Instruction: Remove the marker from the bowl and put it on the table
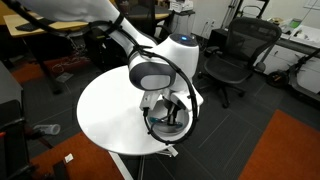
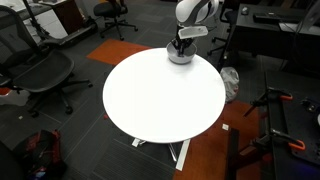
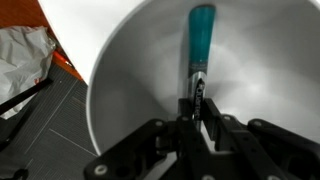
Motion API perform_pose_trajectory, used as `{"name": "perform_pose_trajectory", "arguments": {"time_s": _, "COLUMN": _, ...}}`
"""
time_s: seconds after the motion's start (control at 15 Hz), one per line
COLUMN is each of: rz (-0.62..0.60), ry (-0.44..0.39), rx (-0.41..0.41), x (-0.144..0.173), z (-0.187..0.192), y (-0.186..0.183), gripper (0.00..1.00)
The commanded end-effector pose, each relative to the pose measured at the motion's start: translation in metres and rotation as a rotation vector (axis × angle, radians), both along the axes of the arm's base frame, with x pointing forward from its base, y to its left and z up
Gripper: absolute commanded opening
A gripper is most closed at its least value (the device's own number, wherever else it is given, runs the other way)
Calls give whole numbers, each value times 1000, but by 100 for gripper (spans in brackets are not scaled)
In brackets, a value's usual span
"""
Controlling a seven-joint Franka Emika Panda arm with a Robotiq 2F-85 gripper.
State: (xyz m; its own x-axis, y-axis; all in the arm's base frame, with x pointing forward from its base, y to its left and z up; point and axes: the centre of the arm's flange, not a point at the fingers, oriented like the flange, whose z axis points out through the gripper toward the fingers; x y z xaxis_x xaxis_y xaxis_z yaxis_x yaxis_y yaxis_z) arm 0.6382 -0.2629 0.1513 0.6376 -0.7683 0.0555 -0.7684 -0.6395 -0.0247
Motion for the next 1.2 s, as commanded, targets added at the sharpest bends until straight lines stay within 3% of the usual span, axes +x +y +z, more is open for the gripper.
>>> {"name": "perform_pose_trajectory", "arguments": {"time_s": 0.0, "rz": 18, "ry": 18, "rx": 8, "x": -8, "z": 21, "y": 3, "gripper": 5}}
{"name": "perform_pose_trajectory", "arguments": {"time_s": 0.6, "rz": 117, "ry": -69, "rx": -1, "x": -48, "z": 113, "y": 20, "gripper": 5}}
{"name": "perform_pose_trajectory", "arguments": {"time_s": 0.8, "rz": 160, "ry": -97, "rx": 8, "x": -67, "z": 141, "y": 42, "gripper": 5}}
{"name": "perform_pose_trajectory", "arguments": {"time_s": 1.13, "rz": 266, "ry": -107, "rx": 36, "x": -95, "z": 163, "y": 114, "gripper": 5}}
